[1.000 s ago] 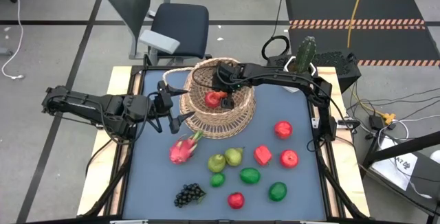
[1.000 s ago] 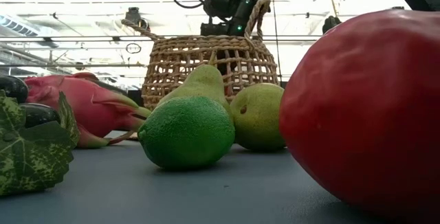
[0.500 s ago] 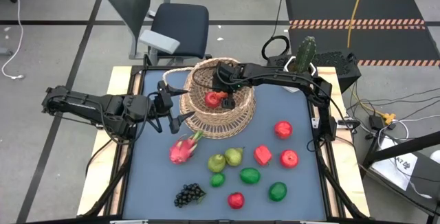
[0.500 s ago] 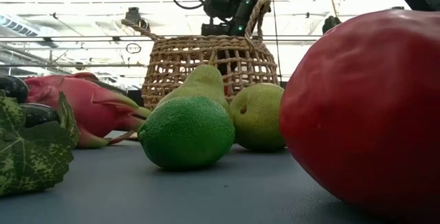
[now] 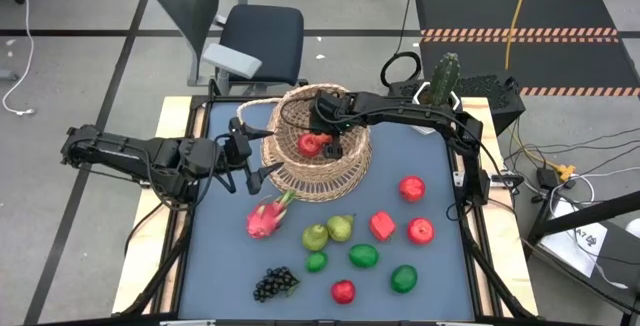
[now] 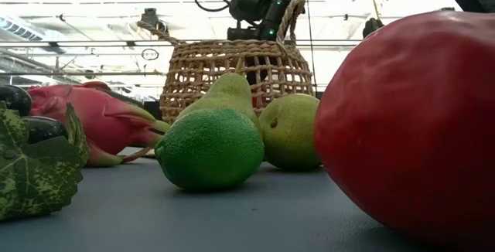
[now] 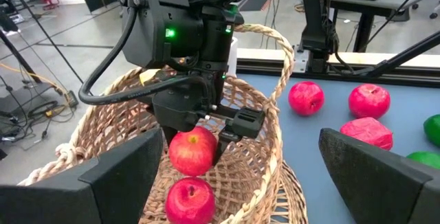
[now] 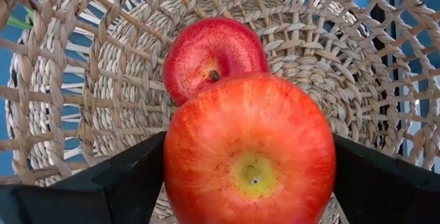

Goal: Build produce basket
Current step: Put the apple into the basket

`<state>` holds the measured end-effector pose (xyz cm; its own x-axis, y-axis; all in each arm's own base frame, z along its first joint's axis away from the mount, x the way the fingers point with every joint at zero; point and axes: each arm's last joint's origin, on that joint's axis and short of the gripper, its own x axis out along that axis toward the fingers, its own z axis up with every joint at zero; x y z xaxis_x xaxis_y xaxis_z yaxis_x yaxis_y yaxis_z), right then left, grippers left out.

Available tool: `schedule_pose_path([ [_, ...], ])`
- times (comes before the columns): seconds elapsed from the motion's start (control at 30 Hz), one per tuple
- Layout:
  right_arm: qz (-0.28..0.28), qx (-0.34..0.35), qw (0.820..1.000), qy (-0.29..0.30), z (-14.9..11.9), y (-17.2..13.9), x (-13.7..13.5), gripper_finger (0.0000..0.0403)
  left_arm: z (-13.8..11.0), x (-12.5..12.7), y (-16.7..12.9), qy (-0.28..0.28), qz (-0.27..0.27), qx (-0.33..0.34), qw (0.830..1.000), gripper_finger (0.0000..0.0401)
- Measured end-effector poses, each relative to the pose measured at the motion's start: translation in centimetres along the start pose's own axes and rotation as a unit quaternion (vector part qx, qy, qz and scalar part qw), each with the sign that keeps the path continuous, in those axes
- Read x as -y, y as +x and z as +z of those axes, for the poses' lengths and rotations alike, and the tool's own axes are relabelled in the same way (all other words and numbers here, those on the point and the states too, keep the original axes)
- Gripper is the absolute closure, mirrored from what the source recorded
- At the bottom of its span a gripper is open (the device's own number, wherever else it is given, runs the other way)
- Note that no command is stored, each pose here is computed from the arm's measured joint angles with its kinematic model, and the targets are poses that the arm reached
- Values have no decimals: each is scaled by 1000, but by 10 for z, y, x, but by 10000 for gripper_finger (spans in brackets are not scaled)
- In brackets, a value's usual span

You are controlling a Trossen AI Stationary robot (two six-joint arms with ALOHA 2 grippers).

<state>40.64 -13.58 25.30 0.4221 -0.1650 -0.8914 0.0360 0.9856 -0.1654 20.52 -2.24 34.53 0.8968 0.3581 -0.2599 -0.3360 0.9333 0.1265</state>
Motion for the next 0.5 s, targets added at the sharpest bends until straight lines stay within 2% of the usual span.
schedule_pose_path([
  [0.5, 16, 0, 1000, -1, -1, 0, -1, 45, 0, 0, 0, 0, 0, 0, 1000, 11],
])
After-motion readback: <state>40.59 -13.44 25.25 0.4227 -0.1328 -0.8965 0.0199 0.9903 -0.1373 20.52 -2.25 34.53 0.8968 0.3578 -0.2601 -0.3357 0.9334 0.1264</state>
